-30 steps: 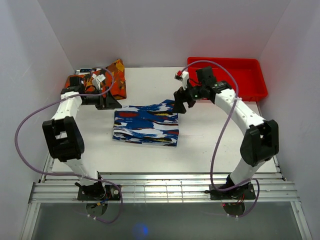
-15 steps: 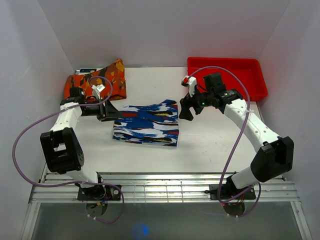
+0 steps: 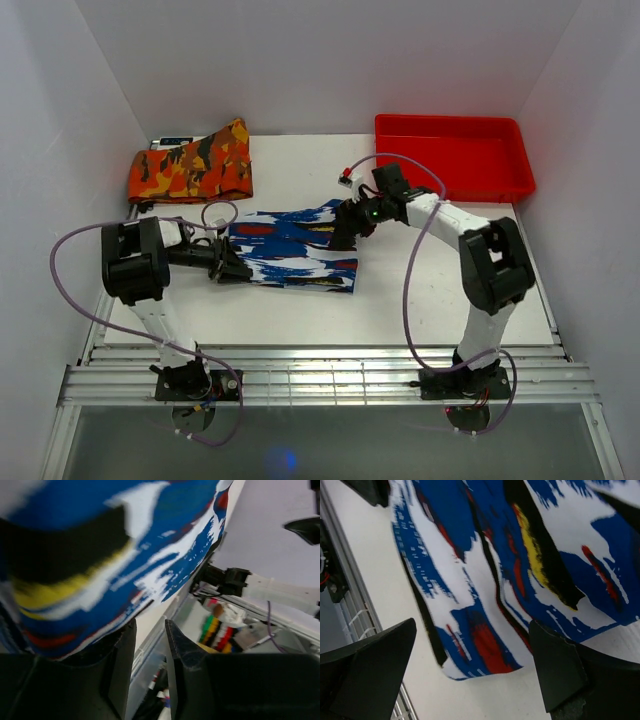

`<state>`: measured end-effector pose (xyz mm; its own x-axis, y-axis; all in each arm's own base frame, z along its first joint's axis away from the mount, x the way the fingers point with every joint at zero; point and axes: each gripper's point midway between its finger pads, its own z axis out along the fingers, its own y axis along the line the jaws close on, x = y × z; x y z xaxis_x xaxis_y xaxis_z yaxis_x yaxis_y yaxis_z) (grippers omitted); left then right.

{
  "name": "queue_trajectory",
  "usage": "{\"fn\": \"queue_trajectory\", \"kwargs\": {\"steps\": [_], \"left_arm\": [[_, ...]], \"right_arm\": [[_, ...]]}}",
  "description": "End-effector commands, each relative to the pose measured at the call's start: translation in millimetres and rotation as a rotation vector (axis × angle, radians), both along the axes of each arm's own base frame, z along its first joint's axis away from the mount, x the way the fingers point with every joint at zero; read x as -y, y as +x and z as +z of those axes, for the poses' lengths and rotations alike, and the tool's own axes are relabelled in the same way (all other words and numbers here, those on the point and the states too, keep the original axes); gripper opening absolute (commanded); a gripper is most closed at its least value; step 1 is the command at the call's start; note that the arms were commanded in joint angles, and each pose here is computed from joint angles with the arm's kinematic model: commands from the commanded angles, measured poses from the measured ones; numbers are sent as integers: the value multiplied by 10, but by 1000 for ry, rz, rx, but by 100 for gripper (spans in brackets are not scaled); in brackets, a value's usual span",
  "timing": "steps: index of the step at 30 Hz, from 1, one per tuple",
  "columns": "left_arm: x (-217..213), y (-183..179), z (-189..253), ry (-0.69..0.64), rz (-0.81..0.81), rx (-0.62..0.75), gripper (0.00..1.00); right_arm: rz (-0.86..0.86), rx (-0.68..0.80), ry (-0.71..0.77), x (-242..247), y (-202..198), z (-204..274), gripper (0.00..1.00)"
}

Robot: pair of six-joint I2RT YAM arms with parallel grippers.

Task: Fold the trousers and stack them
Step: Fold the trousers, then neatly place the folded trousers to the corner

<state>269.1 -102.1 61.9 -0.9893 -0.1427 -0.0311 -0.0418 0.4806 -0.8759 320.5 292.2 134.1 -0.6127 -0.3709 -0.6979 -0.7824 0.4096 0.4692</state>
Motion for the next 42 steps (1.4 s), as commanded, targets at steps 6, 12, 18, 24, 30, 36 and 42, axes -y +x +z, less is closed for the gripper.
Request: {"fn": "queue_trajectory", "kwargs": {"steps": [6, 12, 18, 24, 30, 36, 42], "left_arm": [[-242, 279, -309, -34, 53, -98, 45], [-322, 463, 629, 16, -2, 348, 85], [-738, 441, 1022, 214, 257, 501, 98], [-769, 296, 923, 247, 389, 401, 98], [-775, 248, 909, 79, 426, 261, 98], [-1052, 398, 918, 137, 529, 251, 98], [-1010, 281, 711, 97, 573, 139, 98]], "right_arm": [[-26, -100, -217, 101, 358, -1106, 100], [-22, 32, -209, 158, 577, -389, 98], [23, 390, -255, -592, 475, 475, 90], [177, 653, -317, -1547, 61, 360, 90], [347, 763, -295, -2071, -259, 125, 94], [441, 799, -340, -2062, -484, -276, 98], [482, 830, -394, -1881, -532, -644, 97]]}}
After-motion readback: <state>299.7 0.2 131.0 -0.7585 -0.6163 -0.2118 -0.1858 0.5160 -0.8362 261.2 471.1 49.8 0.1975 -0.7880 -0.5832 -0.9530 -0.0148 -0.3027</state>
